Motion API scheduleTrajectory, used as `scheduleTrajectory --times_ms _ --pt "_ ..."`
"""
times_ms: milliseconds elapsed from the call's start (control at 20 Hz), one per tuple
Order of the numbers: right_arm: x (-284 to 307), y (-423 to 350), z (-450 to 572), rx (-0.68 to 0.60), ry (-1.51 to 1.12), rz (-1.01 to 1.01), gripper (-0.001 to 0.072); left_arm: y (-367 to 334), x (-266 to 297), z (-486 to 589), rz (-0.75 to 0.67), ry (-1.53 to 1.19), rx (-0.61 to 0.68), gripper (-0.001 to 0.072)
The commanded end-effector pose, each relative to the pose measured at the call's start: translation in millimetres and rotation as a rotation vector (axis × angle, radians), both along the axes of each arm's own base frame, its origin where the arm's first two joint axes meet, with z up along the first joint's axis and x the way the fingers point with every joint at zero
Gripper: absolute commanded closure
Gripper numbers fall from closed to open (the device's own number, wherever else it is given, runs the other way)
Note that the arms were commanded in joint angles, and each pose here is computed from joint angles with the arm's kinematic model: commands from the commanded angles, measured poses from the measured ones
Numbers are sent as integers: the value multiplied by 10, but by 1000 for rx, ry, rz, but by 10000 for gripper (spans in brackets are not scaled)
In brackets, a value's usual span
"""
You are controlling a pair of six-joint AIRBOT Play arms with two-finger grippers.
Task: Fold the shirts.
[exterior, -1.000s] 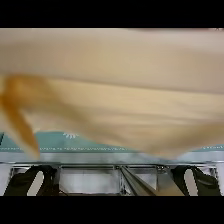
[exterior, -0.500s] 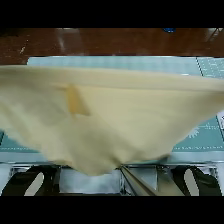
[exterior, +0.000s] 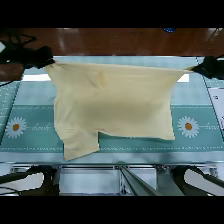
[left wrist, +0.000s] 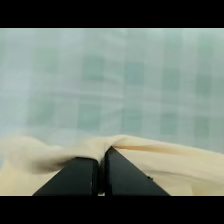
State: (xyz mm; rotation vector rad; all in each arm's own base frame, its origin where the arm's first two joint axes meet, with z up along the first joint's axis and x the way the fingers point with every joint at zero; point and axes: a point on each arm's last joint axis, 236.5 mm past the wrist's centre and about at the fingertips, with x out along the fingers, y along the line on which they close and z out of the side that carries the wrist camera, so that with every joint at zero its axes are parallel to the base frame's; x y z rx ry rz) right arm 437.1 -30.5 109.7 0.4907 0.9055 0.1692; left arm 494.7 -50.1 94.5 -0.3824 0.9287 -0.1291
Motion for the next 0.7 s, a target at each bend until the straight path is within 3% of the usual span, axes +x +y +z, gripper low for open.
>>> scheduleTrajectory --times_ms 0,150,350,450,650 --pt "708 -108 -660 142 32 -51 692 -70 660 -561 65 2 -106 682" --pt "977 -115 -909 213 87 -42 691 -123 807 -960 97 112 -159 682" --pt "869 -28 -1013 229 160 23 691 -140 724 -1066 49 176 -154 682" --pt "627 67 -1084 225 240 110 691 -66 540 -1066 -15 233 -132 682" --pt "-56 -79 -1459 79 528 207 691 -64 -264 -1323 -247 522 -120 682"
